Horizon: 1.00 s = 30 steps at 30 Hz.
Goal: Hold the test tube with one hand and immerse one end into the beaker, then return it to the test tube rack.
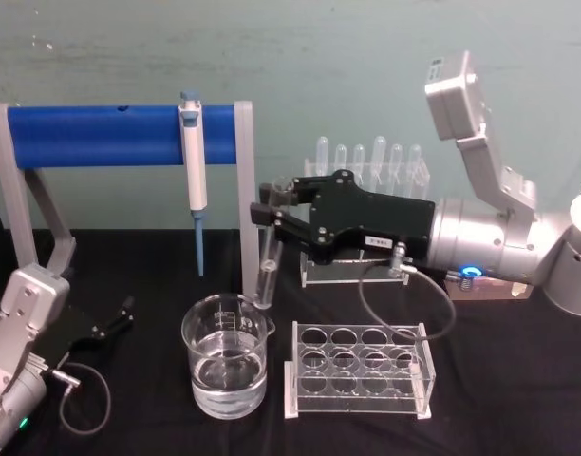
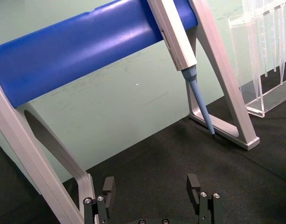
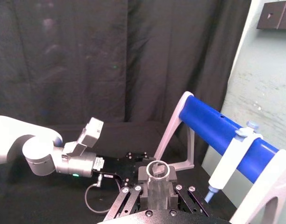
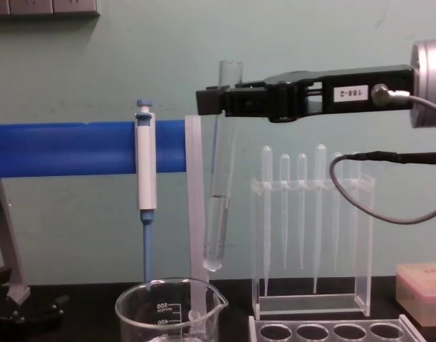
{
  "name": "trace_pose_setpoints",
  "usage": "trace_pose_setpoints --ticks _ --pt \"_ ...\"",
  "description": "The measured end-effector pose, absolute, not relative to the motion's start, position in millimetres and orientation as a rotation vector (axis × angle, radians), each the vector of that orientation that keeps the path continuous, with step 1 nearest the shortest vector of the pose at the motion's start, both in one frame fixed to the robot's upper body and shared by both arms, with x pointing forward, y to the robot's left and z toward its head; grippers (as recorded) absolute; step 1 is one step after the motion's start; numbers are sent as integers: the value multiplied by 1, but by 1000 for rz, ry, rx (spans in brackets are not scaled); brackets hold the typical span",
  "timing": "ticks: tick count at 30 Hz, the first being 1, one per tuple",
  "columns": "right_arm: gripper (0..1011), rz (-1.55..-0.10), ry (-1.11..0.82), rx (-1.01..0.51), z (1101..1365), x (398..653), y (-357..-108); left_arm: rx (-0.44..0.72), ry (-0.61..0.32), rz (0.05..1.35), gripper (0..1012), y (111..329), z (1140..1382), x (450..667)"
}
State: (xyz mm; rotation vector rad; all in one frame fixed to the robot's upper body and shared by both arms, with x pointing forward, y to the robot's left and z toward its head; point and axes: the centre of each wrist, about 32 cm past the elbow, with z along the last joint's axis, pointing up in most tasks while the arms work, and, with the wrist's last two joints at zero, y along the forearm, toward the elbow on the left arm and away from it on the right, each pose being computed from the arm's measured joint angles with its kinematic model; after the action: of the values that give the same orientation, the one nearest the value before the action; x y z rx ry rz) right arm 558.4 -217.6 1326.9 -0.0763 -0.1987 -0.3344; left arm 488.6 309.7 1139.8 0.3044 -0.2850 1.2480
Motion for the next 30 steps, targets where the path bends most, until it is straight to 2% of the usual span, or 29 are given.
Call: trace_pose_setpoints --ticks 11,30 --pt "228 -302 -184 -64 1318 568 -202 304 -285 1248 1000 310 1140 489" --pt "227 -269 -122 -79 1262 590 -191 304 -285 1248 1000 310 1140 489"
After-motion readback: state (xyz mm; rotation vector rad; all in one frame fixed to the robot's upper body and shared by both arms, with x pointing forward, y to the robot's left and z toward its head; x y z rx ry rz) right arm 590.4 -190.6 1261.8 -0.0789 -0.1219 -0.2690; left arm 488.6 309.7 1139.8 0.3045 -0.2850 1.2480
